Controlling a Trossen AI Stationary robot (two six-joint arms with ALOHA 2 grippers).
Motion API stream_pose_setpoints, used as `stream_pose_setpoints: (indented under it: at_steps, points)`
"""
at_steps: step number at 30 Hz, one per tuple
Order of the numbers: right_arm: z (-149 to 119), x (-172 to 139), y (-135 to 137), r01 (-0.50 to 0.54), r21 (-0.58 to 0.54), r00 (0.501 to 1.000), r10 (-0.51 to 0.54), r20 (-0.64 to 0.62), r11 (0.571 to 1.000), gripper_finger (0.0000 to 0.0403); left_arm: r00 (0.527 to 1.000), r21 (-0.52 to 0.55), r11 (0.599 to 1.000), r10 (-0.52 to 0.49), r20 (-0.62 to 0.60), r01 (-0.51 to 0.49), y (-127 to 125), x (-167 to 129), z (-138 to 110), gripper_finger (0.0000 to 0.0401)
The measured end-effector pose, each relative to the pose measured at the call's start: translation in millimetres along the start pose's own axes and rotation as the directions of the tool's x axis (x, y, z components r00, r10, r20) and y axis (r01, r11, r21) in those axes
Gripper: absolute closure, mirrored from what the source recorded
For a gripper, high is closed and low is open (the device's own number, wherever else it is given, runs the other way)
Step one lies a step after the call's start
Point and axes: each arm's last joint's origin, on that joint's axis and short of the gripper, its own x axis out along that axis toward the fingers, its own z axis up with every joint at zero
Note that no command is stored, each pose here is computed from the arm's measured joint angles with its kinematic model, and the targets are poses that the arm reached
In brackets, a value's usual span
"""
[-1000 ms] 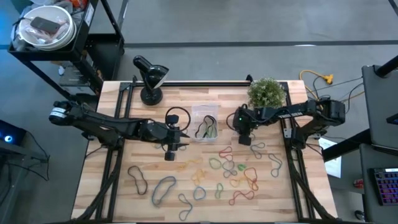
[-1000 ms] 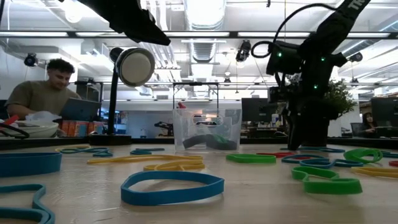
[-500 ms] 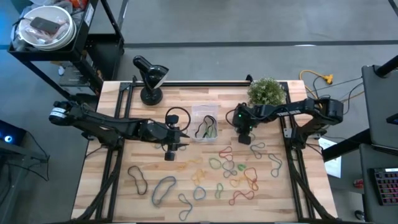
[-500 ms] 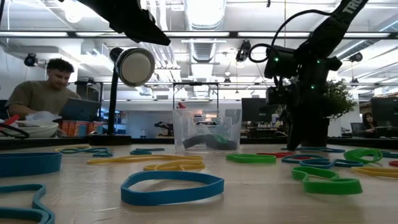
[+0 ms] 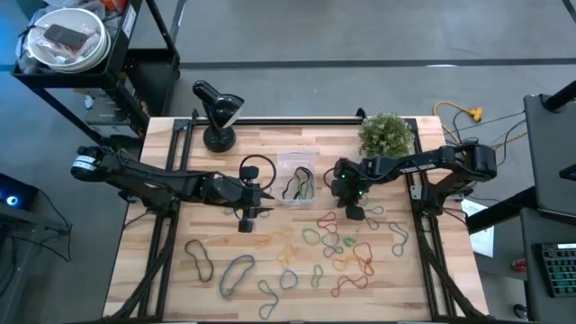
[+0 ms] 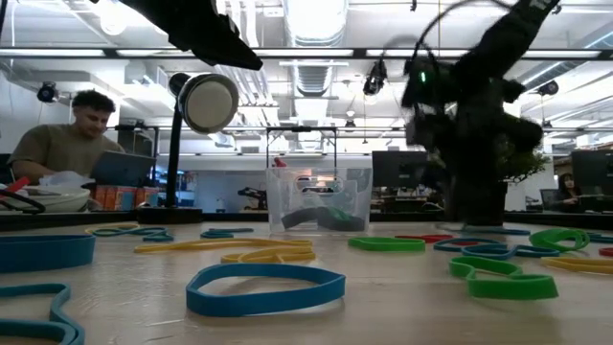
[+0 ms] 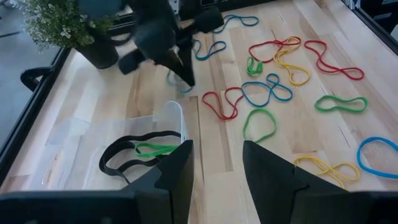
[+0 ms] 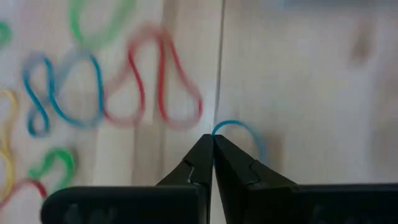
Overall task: Pick and place rubber bands into bin
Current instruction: Put blue rubberband into the transparent bin
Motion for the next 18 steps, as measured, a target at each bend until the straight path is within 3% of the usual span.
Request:
stream_pose_setpoints:
  at_steps: [10,18]
  points:
    - [43,-41,26,0.062,-0.195,0.978,-0.020,0.210,0.979,0.0395,1.000,0.000,1.000,-0.001,0.000,0.001,0,0,0,0.0278]
    - [87,-83,38,0.165,-0.329,0.909,-0.014,0.416,0.930,0.0395,1.000,0.001,1.000,-0.001,0.000,0.001,0,0,0,0.0278]
